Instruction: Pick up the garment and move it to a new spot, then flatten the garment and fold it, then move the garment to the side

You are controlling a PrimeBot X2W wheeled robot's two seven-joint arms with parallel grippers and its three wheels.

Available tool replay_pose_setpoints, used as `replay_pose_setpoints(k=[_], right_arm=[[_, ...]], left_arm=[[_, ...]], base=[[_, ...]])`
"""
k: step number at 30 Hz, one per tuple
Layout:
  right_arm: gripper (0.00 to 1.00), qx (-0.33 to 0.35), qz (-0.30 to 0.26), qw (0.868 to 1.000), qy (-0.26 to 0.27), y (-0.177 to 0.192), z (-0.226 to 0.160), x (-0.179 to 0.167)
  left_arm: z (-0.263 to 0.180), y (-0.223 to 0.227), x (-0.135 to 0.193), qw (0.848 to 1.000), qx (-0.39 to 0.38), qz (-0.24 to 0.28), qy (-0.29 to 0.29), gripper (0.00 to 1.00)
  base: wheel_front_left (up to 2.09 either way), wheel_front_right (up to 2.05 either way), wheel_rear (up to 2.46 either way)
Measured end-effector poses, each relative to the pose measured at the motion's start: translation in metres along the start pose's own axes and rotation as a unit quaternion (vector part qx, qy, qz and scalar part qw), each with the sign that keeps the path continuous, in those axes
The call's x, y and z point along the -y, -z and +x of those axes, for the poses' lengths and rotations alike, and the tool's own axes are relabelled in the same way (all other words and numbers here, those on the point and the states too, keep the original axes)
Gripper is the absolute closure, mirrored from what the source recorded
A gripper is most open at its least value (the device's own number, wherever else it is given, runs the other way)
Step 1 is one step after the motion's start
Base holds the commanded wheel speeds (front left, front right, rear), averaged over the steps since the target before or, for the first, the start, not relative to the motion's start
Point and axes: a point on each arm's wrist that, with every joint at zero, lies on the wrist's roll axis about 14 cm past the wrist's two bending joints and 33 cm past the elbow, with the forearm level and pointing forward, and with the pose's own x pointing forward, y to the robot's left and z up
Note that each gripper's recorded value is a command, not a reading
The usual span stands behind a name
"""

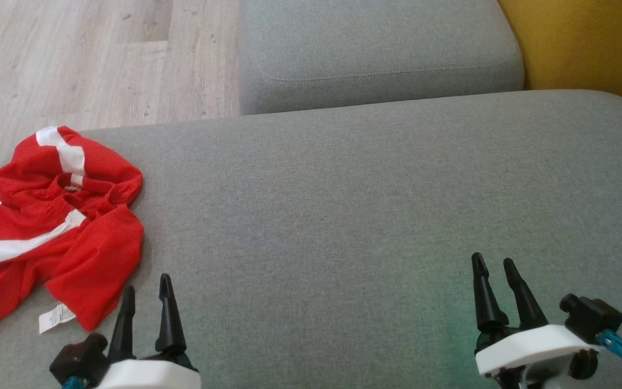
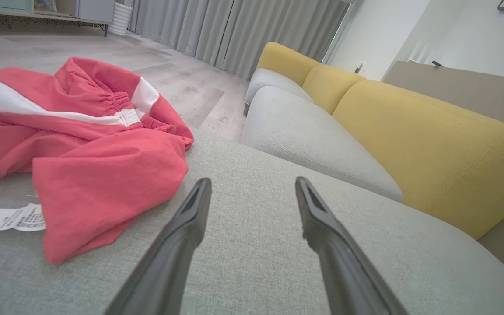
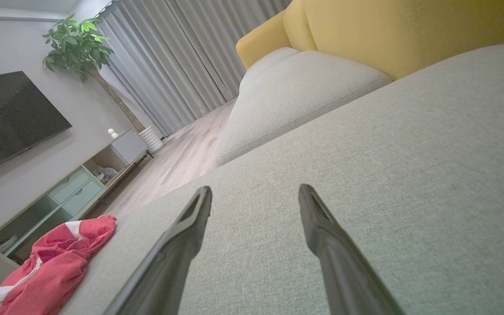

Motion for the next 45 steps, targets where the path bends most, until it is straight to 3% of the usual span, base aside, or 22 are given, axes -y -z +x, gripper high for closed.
replay_pose_setpoints(k=[23, 36, 45], right_arm=[[0.0, -0.008, -0.128, 0.991, -0.029, 0.013, -0.008, -0.01], [0.0, -0.014, -0.209, 0.977, -0.042, 0.02, -0.01, -0.009], [0.0, -0.018, -0.226, 0.973, -0.036, 0.021, -0.01, -0.003]], left_arm=[[-0.005, 0.01, 0.006, 0.991, 0.003, 0.13, 0.02, 0.0], [-0.009, 0.014, 0.004, 0.98, 0.012, 0.2, 0.017, 0.0], [-0.009, 0.018, 0.004, 0.978, 0.007, 0.209, 0.017, 0.0]], base=[[0.0, 0.0, 0.0], [0.0, 0.0, 0.0], [0.0, 0.0, 0.0]])
